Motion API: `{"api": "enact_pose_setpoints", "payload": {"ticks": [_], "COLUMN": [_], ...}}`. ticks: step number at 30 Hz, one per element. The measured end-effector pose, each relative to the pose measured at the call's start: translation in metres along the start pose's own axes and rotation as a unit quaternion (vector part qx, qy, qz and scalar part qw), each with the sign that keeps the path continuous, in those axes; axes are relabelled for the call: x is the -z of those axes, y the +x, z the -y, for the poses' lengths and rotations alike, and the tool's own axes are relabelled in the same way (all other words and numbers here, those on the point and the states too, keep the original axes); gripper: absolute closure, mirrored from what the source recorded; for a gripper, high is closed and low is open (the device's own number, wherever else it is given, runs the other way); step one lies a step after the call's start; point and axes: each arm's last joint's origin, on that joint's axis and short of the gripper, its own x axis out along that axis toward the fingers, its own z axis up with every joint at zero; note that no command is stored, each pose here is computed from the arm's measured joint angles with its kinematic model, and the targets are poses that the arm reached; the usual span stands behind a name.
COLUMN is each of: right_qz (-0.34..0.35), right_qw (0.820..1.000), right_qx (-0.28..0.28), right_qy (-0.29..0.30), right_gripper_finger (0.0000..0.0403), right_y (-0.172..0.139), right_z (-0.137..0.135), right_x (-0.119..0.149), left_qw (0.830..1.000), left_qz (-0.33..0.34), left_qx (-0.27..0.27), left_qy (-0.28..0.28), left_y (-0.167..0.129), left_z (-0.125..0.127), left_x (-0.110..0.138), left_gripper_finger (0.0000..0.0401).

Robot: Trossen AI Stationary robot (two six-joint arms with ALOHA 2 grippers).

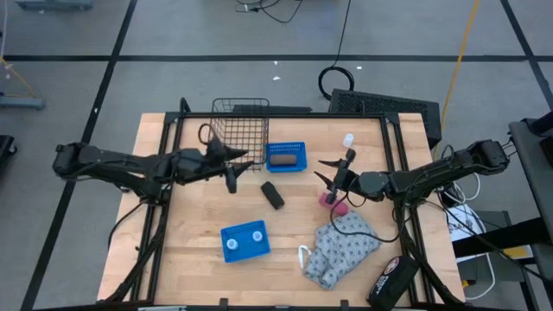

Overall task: Pick & Place Medicine items
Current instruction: Put the white medicine bottle into the bottom blue basket

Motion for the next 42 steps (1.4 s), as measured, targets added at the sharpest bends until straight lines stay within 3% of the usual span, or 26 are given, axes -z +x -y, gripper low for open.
{"api": "enact_pose_setpoints", "payload": {"ticks": [6, 13, 42], "right_qz": [0.0, 0.0, -0.002], "right_qw": [1.0, 1.0, 1.0], "right_qx": [0.0, 0.0, 0.0], "right_qy": [0.0, 0.003, 0.024], "right_gripper_finger": [0.0247, 0.0248, 0.0248], "right_y": [0.0, 0.0, 0.0], "right_z": [0.0, 0.0, 0.0], "right_x": [0.0, 0.0, 0.001], "left_qw": [0.998, 0.992, 0.993], "left_qz": [0.044, 0.088, 0.082], "left_qx": [0.007, 0.018, 0.01], "left_qy": [-0.045, -0.088, -0.079], "left_y": [-0.019, -0.033, -0.031], "left_z": [-0.019, -0.032, -0.033], "left_x": [0.042, 0.068, 0.072], "left_gripper_finger": [0.0198, 0.0199, 0.0199]}}
